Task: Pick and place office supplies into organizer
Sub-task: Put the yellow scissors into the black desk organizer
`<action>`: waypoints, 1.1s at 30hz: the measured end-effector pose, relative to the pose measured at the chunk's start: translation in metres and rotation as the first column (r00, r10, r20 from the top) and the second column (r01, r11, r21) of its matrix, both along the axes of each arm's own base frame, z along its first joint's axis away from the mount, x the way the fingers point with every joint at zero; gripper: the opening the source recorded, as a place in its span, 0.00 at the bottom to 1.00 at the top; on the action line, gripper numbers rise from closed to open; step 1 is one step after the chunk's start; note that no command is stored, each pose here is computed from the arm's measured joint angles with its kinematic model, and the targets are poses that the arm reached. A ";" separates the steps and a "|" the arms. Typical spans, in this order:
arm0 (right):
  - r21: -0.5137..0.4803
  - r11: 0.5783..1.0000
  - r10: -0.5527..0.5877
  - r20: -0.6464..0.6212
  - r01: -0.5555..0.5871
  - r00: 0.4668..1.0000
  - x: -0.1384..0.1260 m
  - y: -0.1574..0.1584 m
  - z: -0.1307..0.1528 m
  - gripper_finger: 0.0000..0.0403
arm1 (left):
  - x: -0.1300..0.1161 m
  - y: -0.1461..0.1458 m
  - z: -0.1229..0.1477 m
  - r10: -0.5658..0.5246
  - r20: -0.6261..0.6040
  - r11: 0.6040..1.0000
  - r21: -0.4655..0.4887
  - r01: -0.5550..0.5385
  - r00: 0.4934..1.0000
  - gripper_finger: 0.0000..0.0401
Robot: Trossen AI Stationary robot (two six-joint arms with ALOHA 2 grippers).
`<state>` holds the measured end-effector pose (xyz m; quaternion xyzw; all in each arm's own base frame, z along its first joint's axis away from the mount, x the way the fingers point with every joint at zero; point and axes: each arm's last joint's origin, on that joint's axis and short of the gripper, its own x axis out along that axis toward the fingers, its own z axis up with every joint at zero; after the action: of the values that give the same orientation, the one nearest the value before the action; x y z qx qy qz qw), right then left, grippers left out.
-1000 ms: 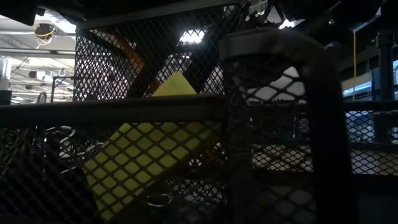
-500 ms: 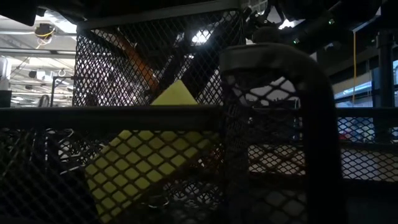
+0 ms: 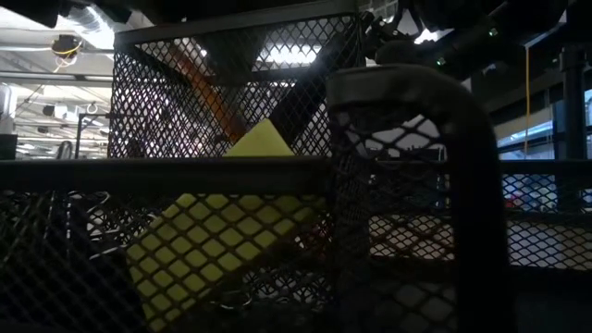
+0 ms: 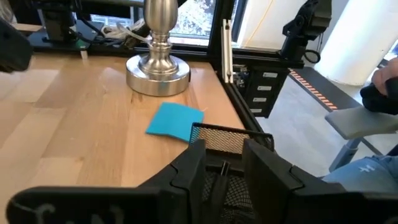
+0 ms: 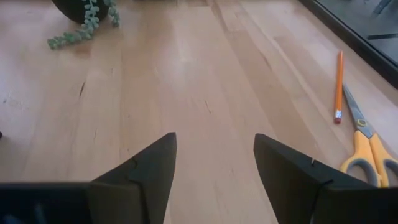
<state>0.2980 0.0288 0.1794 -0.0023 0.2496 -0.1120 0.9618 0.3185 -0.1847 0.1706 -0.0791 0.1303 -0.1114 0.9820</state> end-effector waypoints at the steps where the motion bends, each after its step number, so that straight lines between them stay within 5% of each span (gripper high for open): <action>1: -0.001 1.000 0.000 -0.005 0.000 1.000 0.000 0.000 0.000 0.54 | 0.000 0.000 0.001 -0.001 0.002 1.000 0.003 0.001 1.000 0.25; 14: -0.007 1.000 -0.001 -0.060 0.000 0.998 -0.003 0.000 -0.005 0.54 | -0.014 0.016 0.059 0.033 0.136 0.997 0.057 -0.042 0.990 0.26; 22: -0.028 1.000 -0.002 -0.091 -0.001 0.996 -0.004 -0.004 -0.007 0.54 | -0.033 0.064 0.079 0.204 -0.065 0.965 0.180 -0.190 0.977 0.26; 28: -0.032 0.998 -0.049 -0.097 0.046 0.994 -0.003 -0.018 -0.007 0.54 | -0.035 0.118 0.068 0.441 -0.222 0.871 0.340 -0.355 0.870 0.26; 33: -0.031 0.991 -0.129 -0.101 0.127 0.986 -0.004 -0.042 -0.008 0.54 | -0.031 0.161 0.060 0.489 -0.316 0.854 0.365 -0.372 0.813 0.25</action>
<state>0.2941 -0.0132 0.1717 -0.0040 0.2972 -0.1763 0.9384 0.2871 -0.0237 0.2304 0.0149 0.3199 0.1549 0.9346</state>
